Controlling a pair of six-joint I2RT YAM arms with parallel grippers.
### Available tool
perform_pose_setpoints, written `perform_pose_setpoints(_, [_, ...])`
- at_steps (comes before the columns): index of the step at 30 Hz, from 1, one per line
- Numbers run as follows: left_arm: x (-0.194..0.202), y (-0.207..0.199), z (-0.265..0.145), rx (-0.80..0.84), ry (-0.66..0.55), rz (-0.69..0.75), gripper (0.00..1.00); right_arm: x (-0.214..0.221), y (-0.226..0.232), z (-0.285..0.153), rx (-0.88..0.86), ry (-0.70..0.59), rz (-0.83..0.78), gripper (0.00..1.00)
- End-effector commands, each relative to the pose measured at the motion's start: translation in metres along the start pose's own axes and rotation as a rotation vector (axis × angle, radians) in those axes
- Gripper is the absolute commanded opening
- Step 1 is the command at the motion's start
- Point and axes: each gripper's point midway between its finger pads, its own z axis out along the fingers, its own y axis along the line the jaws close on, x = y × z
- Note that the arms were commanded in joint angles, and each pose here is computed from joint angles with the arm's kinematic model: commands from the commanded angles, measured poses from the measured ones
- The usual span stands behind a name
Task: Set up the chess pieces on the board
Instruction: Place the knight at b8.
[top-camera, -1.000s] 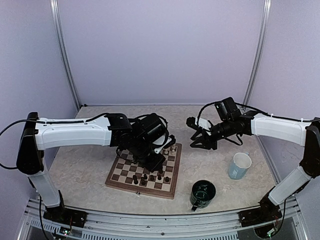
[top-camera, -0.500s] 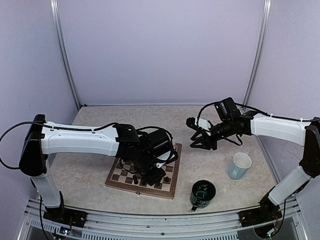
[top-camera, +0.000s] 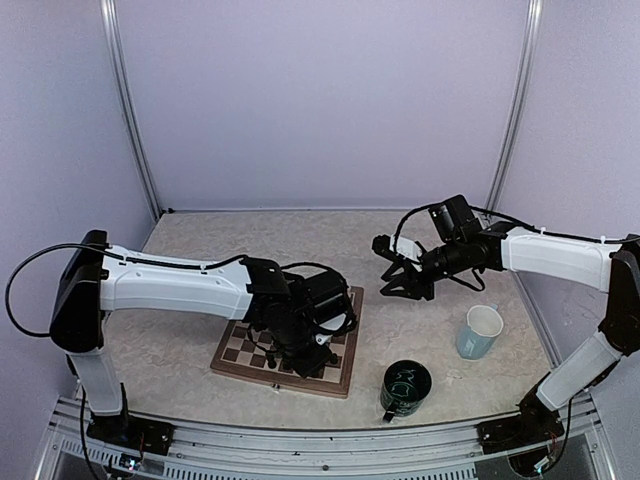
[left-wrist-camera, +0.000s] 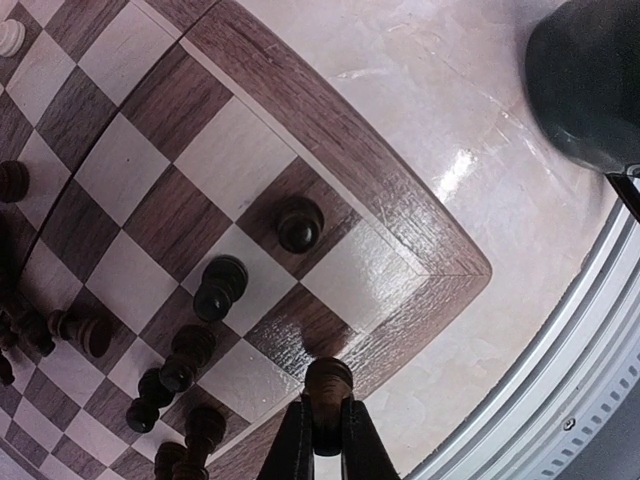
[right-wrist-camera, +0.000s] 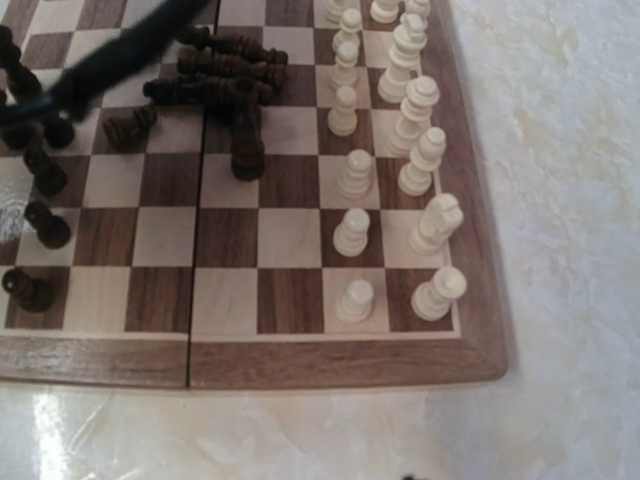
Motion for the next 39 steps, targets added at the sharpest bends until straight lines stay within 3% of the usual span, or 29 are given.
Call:
perform_pose_setpoints(1, [-0.002, 0.002, 0.009, -0.026, -0.002, 0.026, 0.06, 0.004, -0.001, 0.001, 0.004, 0.005, -0.004, 0.35])
perform_pose_setpoints(27, [-0.013, 0.008, 0.015, -0.061, -0.019, 0.037, 0.1, 0.007, 0.001, 0.003, -0.008, 0.012, -0.001, 0.35])
perform_pose_setpoints(39, [-0.016, 0.008, 0.007, -0.063, -0.028, 0.031, 0.29, 0.009, 0.001, 0.005, -0.016, 0.02, 0.005, 0.35])
